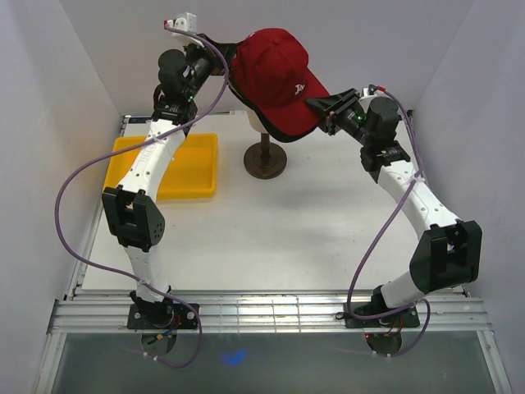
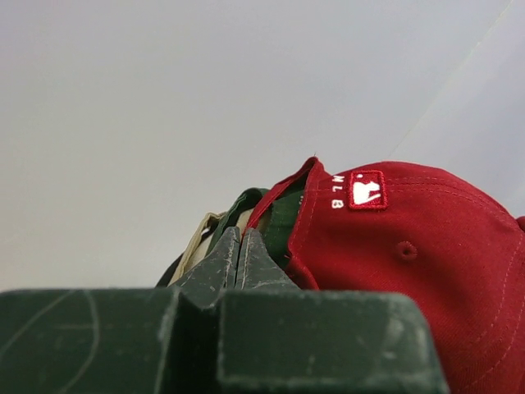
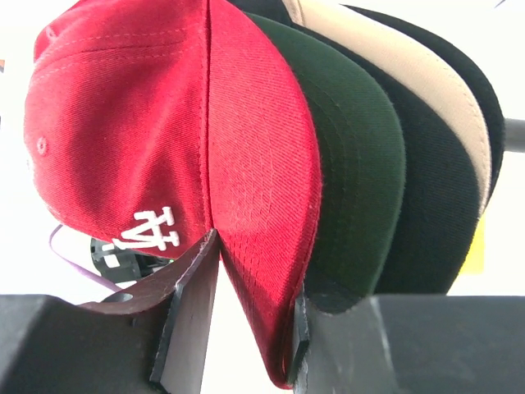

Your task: Stack the hats

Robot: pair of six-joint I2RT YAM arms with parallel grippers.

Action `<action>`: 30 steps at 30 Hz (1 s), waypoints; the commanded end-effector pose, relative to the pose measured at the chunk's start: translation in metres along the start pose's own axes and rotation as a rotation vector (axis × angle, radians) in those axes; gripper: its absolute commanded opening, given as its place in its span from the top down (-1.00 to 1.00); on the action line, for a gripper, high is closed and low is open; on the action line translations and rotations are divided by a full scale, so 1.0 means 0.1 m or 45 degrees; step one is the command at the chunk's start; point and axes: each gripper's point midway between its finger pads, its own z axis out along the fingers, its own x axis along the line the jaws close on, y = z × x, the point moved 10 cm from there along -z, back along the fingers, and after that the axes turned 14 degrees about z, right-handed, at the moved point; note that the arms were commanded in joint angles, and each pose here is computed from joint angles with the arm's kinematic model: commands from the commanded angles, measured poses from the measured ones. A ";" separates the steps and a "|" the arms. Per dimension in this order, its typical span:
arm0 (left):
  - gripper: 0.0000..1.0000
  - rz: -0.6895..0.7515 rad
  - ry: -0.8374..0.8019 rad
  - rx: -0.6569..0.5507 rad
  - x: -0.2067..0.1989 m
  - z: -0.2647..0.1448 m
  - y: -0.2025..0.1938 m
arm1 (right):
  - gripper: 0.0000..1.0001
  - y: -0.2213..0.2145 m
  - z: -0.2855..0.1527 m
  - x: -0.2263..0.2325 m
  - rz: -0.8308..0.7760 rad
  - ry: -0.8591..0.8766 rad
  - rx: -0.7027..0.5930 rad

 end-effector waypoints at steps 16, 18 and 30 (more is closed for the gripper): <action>1.00 0.012 0.186 0.248 0.20 -0.06 -0.29 | 0.12 0.25 -0.25 -0.52 0.023 -0.303 -0.088; 1.00 0.011 0.196 0.264 0.22 -0.04 -0.32 | 0.10 0.26 -0.24 -0.51 0.020 -0.300 -0.084; 0.94 0.011 0.206 0.236 0.27 -0.09 -0.24 | 0.05 0.26 -0.22 -0.37 -0.049 -0.267 -0.081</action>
